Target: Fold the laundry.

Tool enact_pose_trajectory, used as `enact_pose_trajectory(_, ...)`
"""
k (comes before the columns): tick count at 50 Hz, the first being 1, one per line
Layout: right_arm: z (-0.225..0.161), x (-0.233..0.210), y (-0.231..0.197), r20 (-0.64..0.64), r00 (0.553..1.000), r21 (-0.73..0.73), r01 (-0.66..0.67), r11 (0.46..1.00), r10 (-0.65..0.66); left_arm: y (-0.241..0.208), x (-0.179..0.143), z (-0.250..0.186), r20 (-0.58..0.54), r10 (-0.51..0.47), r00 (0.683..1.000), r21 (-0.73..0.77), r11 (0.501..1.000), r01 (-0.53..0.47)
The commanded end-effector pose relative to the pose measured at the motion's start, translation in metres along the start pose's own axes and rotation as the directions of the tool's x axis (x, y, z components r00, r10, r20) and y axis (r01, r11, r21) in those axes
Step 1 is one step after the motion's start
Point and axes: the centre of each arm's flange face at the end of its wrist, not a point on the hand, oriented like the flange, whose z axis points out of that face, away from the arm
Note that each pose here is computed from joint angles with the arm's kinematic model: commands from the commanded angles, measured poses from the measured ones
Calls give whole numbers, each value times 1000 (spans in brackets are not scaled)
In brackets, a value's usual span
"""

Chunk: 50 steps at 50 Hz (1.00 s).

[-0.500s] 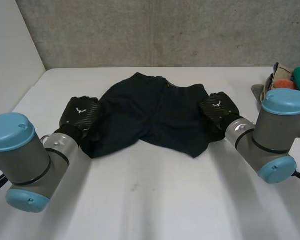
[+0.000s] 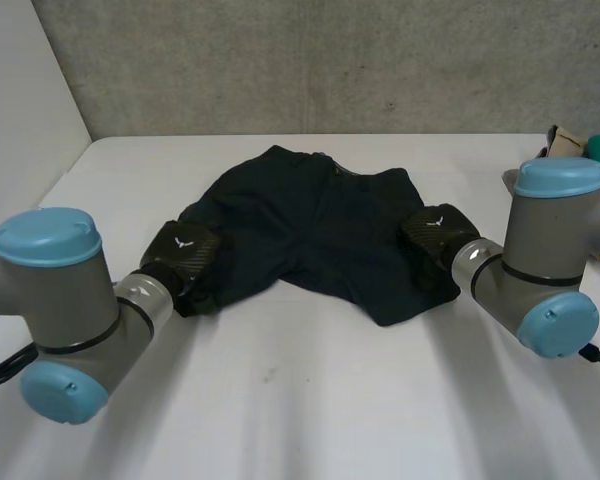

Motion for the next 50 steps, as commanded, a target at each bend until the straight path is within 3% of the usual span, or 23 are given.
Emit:
enact_pose_trajectory(1, 5, -2, 5, -14, 1000, 6, -8, 1000, 8, 12, 1, 20, 6, 65, 998, -23, 998, -64)
enact_pose_trajectory(16, 2, -4, 4, -24, 1000, 0, 2, 1000, -2, 12, -3, 34, 13, 107, 994, -92, 990, -106)
enact_pose_trajectory(23, -27, -17, -4, 36, 999, -69, -2, 998, 4, -23, -33, 51, 139, 159, 977, -11, 987, -159)
enact_pose_trajectory(27, -51, -39, -23, 81, 993, -45, -86, 995, 89, -42, -56, 68, 205, 194, 959, 43, 977, -207)
enact_pose_trajectory(32, -72, -83, -48, 186, 932, -16, -312, 950, 310, -68, -87, 92, 307, 211, 928, 121, 958, -258)
enact_pose_trajectory(41, -75, -156, -63, 327, 811, -43, -500, 865, 485, -89, -109, 113, 384, 169, 908, 183, 950, -254)
enact_pose_trajectory(45, -81, -176, -64, 355, 805, -86, -478, 874, 476, -99, -110, 104, 382, 127, 915, 175, 963, -207)
enact_pose_trajectory(50, -90, -166, -66, 309, 847, -129, -414, 901, 434, -114, -105, 84, 351, 63, 934, 186, 973, -135)
